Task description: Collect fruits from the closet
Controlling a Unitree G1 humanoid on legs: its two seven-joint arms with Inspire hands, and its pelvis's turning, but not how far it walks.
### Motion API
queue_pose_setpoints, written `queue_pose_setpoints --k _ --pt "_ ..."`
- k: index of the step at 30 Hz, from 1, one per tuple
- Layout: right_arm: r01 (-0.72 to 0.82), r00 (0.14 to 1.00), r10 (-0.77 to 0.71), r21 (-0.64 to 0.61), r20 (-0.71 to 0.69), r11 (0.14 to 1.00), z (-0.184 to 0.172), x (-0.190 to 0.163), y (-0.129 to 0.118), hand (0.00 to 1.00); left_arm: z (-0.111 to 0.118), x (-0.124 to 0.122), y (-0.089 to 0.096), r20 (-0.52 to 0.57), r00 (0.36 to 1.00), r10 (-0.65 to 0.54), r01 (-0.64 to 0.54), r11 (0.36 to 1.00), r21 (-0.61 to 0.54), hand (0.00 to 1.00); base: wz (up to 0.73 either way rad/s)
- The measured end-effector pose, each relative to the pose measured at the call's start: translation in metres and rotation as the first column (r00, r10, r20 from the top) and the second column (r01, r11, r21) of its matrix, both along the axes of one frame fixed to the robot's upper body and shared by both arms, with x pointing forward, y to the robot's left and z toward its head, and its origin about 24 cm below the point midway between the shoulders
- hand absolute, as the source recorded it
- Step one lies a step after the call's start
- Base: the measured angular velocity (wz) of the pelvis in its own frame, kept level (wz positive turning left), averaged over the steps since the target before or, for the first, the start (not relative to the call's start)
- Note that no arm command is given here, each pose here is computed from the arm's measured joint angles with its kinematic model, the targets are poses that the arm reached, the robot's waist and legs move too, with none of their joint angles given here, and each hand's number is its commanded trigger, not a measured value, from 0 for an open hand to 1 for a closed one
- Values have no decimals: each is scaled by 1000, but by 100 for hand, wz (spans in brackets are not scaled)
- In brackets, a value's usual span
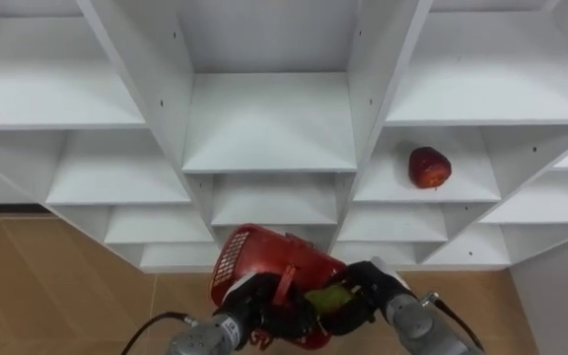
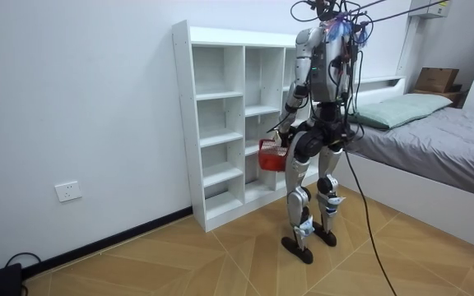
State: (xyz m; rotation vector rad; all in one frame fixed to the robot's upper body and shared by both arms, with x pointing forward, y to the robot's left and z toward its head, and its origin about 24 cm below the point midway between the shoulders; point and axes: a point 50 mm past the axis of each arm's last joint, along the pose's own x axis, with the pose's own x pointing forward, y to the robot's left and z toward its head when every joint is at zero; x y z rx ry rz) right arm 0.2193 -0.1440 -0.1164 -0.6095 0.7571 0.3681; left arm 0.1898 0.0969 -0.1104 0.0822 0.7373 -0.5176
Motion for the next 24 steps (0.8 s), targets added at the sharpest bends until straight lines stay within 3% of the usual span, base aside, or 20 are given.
queue_pose_setpoints --k 21,22,23,24 --pt "42 999 -42 41 -7 998 2 5 4 100 -5 -3 0 -41 999 -10 11 1000 4 100 0" --pt "44 999 -43 40 -12 998 2 4 4 92 -6 -3 0 -47 999 -15 15 1000 2 100 0" --pt "45 999 -44 38 -14 998 1 4 4 43 -6 -3 0 -50 999 -16 16 1000 2 100 0" --pt "46 999 -45 37 -17 998 1 4 4 5 -6 -2 0 -51 999 -18 19 1000 2 100 0"
